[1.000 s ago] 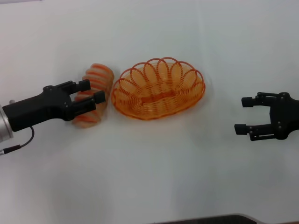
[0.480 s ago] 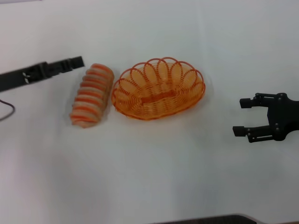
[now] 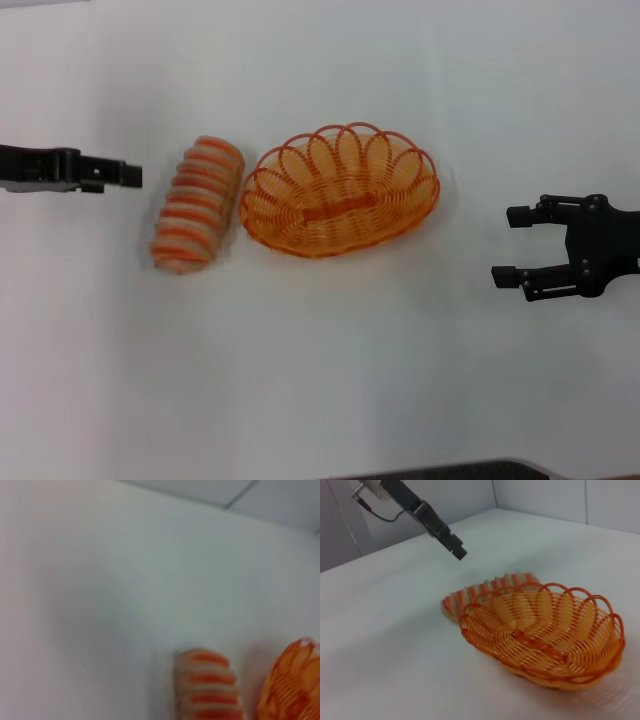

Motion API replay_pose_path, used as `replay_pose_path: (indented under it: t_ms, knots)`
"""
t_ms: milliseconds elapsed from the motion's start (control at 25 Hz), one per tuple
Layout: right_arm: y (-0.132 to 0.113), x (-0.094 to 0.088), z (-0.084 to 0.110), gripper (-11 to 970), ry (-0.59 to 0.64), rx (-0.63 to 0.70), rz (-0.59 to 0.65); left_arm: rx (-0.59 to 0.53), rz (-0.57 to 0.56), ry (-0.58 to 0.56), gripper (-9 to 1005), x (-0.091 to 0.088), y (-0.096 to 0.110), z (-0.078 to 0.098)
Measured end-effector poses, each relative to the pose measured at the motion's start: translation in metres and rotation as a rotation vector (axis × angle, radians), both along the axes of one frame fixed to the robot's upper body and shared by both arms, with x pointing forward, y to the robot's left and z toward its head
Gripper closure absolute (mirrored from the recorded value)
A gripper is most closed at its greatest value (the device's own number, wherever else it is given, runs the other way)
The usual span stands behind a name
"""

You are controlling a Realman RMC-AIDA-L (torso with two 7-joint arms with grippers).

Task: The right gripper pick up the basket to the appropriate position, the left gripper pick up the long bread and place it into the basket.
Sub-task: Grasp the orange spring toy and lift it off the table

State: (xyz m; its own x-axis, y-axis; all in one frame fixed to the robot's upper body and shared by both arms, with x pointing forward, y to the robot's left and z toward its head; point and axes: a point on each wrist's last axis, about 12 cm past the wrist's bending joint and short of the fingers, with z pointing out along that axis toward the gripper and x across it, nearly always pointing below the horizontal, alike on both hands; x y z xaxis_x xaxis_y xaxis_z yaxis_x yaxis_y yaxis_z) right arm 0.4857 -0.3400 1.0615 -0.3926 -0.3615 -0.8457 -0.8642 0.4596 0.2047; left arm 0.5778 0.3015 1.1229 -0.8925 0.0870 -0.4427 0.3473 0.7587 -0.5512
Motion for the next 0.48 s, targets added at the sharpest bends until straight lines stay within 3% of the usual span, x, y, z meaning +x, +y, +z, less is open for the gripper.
replay_pose_path:
  t_ms: [200, 480]
  knots:
    - [0.000, 0.001, 0.000, 42, 0.001, -0.002, -0.002, 0.167, -0.086, 0.009, 309, 0.010, -0.026, 0.016]
    - [0.001, 0.002, 0.000, 42, 0.000, -0.003, -0.003, 0.281, -0.186, -0.023, 310, 0.013, -0.063, 0.030]
